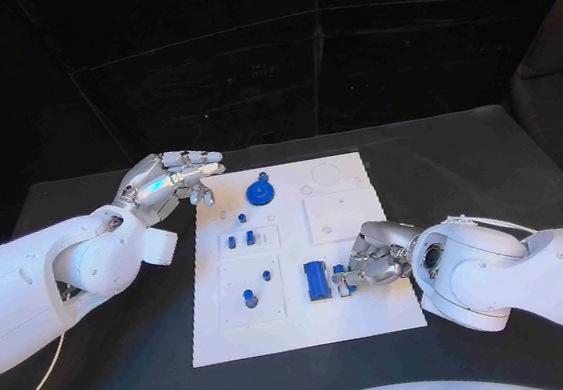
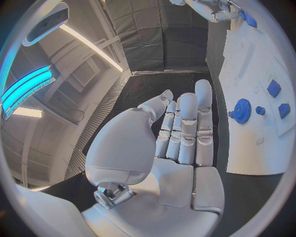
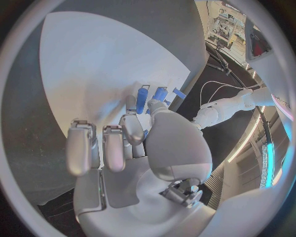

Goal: Assemble the parts on the task board

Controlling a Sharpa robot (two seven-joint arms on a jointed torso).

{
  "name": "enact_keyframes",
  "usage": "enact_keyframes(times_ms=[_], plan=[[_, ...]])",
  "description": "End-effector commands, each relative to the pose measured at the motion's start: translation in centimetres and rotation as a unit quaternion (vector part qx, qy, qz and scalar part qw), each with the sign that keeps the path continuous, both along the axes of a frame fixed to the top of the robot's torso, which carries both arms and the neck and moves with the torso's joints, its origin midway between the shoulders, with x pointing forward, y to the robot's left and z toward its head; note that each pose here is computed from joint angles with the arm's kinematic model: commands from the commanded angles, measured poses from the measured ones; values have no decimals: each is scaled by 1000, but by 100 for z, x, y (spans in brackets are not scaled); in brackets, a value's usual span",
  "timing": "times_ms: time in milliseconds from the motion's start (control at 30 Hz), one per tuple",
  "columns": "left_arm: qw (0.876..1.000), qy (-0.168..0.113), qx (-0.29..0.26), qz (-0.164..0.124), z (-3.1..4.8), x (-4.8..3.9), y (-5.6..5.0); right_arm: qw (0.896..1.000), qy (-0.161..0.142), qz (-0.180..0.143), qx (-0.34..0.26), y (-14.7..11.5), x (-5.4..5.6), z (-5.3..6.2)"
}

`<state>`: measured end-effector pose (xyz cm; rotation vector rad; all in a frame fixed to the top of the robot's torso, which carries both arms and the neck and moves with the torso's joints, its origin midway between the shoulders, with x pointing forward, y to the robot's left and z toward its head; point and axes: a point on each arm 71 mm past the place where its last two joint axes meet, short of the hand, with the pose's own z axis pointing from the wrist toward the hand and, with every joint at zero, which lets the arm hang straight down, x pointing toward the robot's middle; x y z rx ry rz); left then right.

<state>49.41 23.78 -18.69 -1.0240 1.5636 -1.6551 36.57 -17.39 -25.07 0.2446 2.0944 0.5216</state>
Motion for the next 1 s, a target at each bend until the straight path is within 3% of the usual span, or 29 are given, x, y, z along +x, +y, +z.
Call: enact_keyframes(times_ms=[33,700,1000], plan=[[1000,-1,-5,-6,13,-4,-10,1000,-3,3,1,11,-1,10],[1000,0,-4,-5,11,-2,9,1000,-14,10,15,-8,-63,69],[1000,0,-4,-5,10,0,7,1000,-20,-2,9,-133,-32,64]])
